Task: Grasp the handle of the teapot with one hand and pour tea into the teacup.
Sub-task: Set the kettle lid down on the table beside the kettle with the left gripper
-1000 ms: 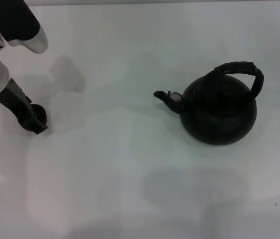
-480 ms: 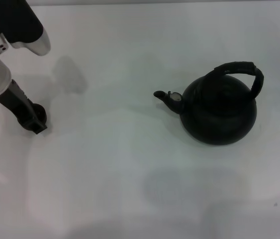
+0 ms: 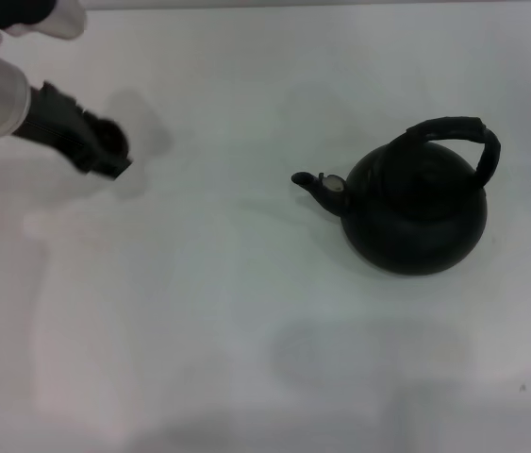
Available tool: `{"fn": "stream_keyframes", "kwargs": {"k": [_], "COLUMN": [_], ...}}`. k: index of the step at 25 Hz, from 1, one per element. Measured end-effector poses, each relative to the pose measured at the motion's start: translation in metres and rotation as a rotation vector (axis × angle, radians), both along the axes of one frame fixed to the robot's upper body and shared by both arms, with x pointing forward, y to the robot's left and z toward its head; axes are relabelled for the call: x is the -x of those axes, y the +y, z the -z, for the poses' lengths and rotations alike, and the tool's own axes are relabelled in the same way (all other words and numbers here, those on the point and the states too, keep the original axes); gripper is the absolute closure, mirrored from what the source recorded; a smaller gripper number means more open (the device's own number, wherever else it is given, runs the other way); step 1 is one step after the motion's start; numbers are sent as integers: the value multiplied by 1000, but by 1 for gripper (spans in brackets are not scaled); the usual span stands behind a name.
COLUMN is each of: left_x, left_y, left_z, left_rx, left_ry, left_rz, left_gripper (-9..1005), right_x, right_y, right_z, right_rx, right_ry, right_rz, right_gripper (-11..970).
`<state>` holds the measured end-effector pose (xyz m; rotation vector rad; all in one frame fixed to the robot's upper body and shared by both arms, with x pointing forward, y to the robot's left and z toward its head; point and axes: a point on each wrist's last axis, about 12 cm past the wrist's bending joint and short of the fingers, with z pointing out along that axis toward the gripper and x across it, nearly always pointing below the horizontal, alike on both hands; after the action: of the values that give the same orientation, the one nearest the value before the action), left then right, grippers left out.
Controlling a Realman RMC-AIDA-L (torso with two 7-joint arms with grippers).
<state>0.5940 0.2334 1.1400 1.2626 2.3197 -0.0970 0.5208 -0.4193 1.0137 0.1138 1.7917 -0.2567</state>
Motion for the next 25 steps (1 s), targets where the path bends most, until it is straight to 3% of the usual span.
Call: {"fn": "stream_keyframes", "kwargs": {"k": [7,17,25], "left_x": [4,28,43], "left_y": [-2,11,21], "left_z": [6,29,63], "left_rx": [244,578,610], "left_ry": [-113,-191,-163], "left_rz": [22,68,45], "left_gripper": [295,295,295], "right_x": [-2,-1,2], "right_y": [0,-3,-7], "right_z": [-2,-1,-2], "right_rx": [7,16,34], "right_ry": [-3,10,18], "right_rz": [-6,-8,0], "right_gripper": [115,115,114]}}
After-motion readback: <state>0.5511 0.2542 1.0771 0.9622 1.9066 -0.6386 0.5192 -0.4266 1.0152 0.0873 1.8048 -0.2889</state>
